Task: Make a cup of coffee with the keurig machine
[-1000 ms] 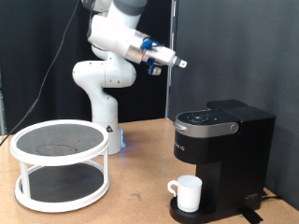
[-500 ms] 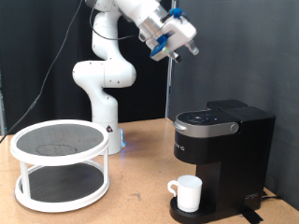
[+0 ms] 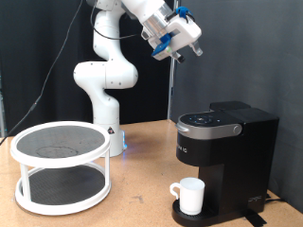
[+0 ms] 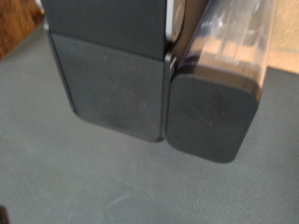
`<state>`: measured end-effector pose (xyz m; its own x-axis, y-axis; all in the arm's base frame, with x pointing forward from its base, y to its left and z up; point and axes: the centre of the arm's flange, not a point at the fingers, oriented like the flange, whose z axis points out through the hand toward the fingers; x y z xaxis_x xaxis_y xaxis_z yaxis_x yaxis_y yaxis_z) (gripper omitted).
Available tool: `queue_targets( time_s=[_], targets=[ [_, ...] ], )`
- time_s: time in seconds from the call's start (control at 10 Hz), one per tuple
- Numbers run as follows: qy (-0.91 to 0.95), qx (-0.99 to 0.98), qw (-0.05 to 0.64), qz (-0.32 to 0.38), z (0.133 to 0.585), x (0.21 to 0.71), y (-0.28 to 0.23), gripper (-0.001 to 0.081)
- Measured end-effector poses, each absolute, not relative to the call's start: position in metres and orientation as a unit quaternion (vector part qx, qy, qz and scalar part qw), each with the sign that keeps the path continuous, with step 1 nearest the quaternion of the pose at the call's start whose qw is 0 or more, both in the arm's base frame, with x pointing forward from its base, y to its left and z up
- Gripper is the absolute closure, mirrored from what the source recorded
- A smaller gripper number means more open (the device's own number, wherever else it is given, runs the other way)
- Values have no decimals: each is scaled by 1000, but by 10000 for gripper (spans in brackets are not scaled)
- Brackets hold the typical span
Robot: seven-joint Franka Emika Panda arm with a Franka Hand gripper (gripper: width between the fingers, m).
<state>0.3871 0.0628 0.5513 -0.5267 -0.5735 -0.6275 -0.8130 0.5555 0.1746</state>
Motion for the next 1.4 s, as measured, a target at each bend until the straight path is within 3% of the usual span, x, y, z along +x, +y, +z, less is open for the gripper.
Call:
queue_targets(
  time_s=[0.6, 1.0, 1.4],
  targets=[
    [873, -444, 108, 171, 576, 432, 44, 72],
    [870, -446, 96, 187, 571, 457, 40, 72],
    [879, -453, 70, 130, 570, 473, 54, 72]
  ],
)
